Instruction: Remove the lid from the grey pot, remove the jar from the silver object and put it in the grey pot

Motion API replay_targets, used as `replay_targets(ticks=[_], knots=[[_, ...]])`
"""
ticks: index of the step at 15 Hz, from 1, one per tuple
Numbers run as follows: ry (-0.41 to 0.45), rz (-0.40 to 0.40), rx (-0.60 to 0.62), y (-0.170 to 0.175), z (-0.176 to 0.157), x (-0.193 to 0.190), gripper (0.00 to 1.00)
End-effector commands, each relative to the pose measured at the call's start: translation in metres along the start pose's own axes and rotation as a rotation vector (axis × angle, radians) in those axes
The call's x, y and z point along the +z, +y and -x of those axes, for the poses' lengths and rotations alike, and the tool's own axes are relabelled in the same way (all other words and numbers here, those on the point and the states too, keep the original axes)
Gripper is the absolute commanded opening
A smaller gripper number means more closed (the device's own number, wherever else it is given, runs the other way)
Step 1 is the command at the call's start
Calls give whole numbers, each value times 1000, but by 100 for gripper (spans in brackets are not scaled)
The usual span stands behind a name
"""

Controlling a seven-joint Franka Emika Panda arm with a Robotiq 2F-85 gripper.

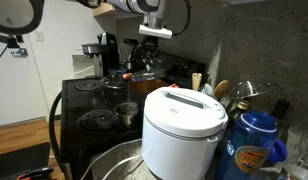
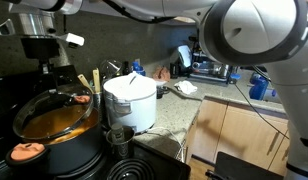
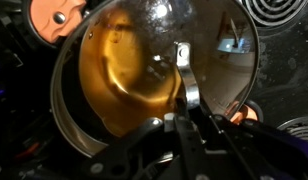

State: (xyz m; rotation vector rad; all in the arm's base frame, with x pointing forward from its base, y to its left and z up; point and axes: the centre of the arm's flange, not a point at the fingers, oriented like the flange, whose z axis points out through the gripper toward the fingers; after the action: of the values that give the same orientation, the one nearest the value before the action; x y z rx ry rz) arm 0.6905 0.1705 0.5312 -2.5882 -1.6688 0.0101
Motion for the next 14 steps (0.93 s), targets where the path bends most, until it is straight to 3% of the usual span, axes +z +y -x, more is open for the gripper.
replay_targets(ticks=[1,14], knots=[[-11,29,15,6,-4,-36,5],[84,-92,-211,-33,-37,-67,5]])
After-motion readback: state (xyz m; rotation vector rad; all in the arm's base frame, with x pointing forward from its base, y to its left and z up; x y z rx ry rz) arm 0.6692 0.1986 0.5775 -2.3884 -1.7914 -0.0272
